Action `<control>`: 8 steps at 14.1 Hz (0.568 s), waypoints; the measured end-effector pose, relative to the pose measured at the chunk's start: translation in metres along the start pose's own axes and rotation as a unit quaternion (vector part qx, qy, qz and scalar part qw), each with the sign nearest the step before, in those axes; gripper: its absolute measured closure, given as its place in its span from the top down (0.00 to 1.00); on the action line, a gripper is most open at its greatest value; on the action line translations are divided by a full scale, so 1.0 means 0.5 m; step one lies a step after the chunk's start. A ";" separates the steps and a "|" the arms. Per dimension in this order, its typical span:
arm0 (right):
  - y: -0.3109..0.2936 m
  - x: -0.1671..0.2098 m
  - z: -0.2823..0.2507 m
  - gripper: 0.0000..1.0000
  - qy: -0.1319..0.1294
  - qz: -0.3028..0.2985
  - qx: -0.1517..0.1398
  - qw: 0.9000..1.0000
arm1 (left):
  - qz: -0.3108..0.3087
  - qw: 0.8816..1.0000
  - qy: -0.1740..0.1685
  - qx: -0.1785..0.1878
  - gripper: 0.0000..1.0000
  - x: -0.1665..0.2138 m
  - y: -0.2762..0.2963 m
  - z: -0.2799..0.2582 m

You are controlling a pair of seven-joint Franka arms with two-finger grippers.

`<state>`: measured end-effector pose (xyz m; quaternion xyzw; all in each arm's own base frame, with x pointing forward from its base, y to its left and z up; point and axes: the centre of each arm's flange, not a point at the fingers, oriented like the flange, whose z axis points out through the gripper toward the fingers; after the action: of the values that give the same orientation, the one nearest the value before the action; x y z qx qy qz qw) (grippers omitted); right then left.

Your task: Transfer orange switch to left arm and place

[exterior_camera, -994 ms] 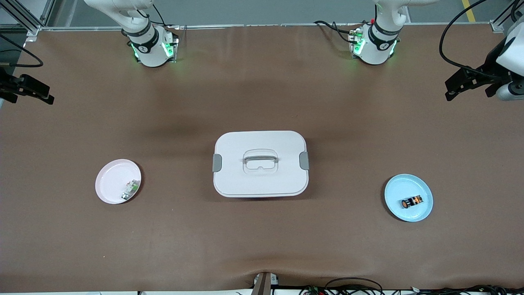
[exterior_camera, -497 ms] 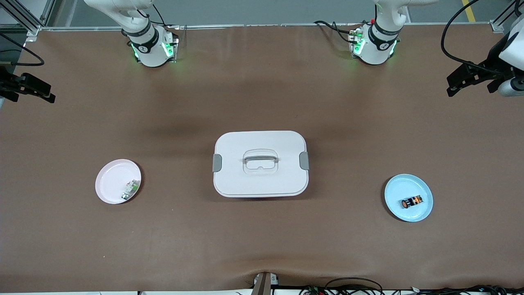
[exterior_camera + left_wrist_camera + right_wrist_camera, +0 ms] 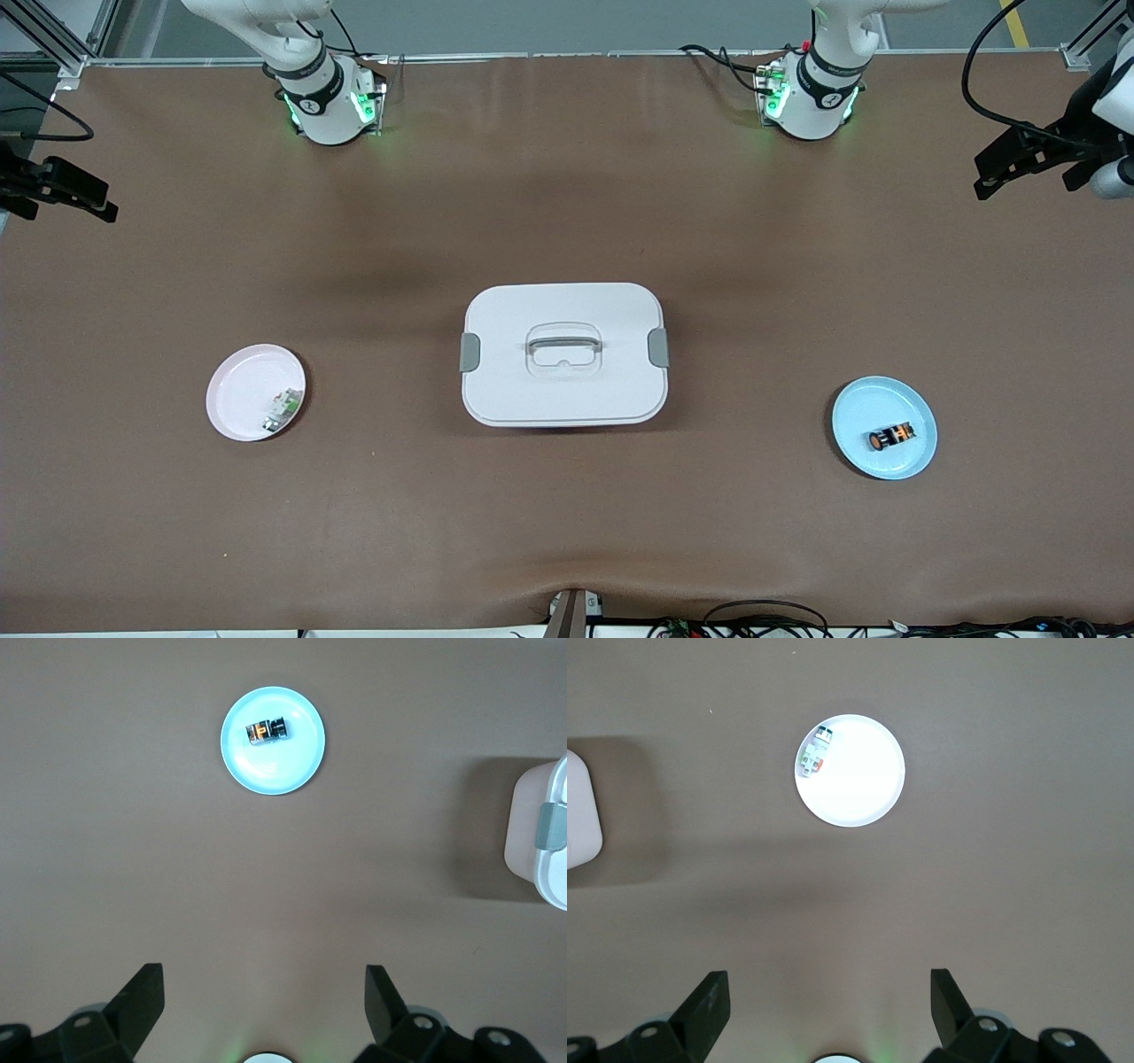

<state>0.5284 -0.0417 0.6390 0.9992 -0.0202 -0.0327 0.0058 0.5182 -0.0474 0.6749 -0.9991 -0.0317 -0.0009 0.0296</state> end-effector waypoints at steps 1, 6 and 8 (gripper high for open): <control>0.000 0.000 0.000 1.00 0.000 0.000 0.000 1.000 | 0.000 1.000 0.000 0.000 1.00 0.000 -0.001 0.000; 0.000 0.003 0.004 1.00 -0.002 0.000 0.000 1.000 | -0.001 1.000 -0.001 0.000 1.00 0.000 -0.002 0.001; 0.000 0.005 0.007 1.00 -0.004 0.000 0.000 1.000 | -0.001 1.000 -0.004 0.001 1.00 -0.001 -0.002 0.002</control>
<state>0.5306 -0.0417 0.6351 0.9991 -0.0201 -0.0363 0.0058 0.5175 -0.0465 0.6740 -0.9990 -0.0325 0.0033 0.0300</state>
